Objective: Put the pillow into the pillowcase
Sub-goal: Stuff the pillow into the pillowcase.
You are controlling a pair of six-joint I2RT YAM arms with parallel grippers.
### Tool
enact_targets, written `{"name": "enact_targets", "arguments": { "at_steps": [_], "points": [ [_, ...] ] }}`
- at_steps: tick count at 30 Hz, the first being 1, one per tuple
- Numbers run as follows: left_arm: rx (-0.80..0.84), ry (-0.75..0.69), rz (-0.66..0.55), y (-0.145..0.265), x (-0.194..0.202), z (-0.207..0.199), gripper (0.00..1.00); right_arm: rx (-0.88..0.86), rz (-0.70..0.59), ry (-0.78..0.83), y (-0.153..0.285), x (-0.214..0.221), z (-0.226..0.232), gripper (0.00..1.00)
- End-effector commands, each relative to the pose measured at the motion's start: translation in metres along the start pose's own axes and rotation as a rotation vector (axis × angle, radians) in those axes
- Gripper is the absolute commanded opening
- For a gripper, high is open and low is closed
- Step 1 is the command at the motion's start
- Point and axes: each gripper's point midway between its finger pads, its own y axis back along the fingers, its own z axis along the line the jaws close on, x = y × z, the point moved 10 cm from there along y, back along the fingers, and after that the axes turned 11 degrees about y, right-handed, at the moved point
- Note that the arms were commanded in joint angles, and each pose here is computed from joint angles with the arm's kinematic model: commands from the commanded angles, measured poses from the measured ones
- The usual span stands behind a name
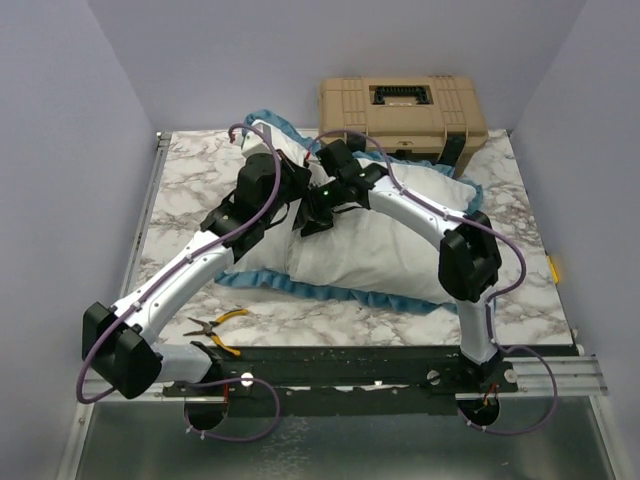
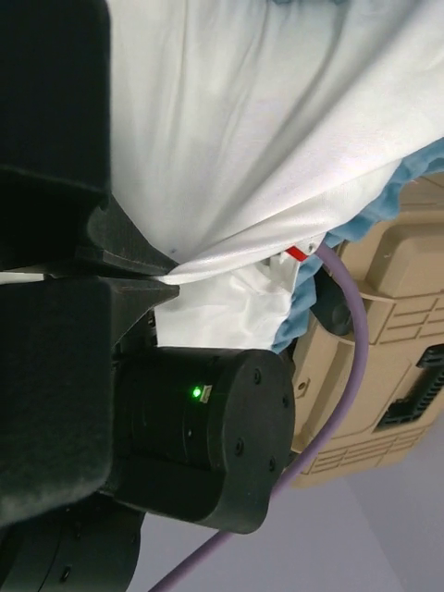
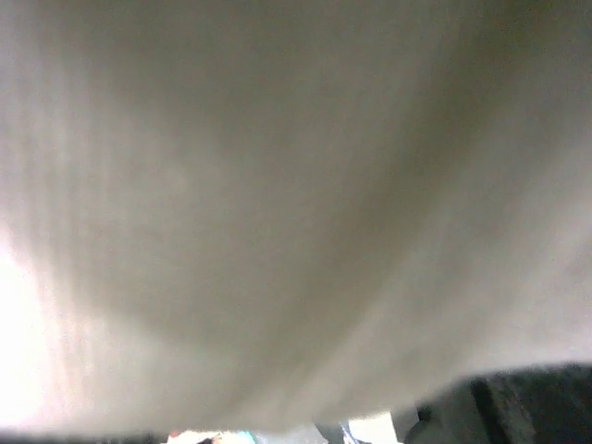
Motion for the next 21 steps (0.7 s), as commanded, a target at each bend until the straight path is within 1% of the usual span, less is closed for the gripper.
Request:
{"name": "enact_targets", "arguments": {
  "at_steps": [1, 3, 5, 8, 10, 11, 12, 14, 15, 16, 17, 19, 21],
  "points": [
    [0.17, 0.004, -0.059, 0.024, -0.025, -0.046, 0.0, 0.144, -0.043, 0.103, 0.029, -0.003, 0.022, 0.83],
    [0.085, -0.028, -0.074, 0.022, -0.027, -0.028, 0.0, 0.244, -0.053, 0.095, 0.058, 0.007, 0.02, 0.87],
    [0.024, -0.059, -0.066, 0.019, -0.029, -0.013, 0.08, 0.328, -0.056, 0.083, 0.085, 0.023, 0.019, 0.89],
    [-0.043, -0.079, -0.03, 0.013, -0.033, 0.003, 0.21, 0.402, -0.066, 0.085, 0.119, 0.049, 0.022, 0.92],
    [-0.081, -0.08, -0.015, 0.008, -0.034, 0.013, 0.25, 0.456, -0.069, 0.077, 0.139, 0.063, 0.027, 0.94],
    [-0.095, -0.082, -0.007, 0.006, -0.033, 0.017, 0.28, 0.483, -0.084, 0.067, 0.15, 0.067, 0.028, 0.96],
    [-0.107, -0.084, -0.002, 0.004, -0.033, 0.02, 0.36, 0.509, -0.098, 0.052, 0.161, 0.072, 0.027, 0.97],
    [-0.125, -0.093, 0.008, 0.003, -0.032, 0.025, 0.58, 0.573, -0.144, -0.019, 0.186, 0.079, 0.017, 0.99],
    [-0.135, -0.1, 0.01, 0.003, -0.032, 0.026, 0.82, 0.604, -0.164, -0.069, 0.2, 0.085, 0.006, 0.99],
    [-0.146, -0.102, 0.003, 0.004, -0.033, 0.027, 0.97, 0.649, -0.203, -0.133, 0.217, 0.089, -0.009, 1.0],
    [-0.155, -0.111, -0.003, 0.005, -0.034, 0.028, 0.99, 0.681, -0.226, -0.18, 0.228, 0.095, -0.02, 1.0],
    [-0.173, -0.144, -0.015, 0.012, -0.037, 0.031, 0.99, 0.748, -0.245, -0.269, 0.243, 0.107, -0.042, 1.0],
    [-0.228, -0.188, -0.012, 0.02, -0.037, 0.039, 0.99, 0.8, -0.254, -0.346, 0.248, 0.119, -0.062, 1.0]
  ]
}}
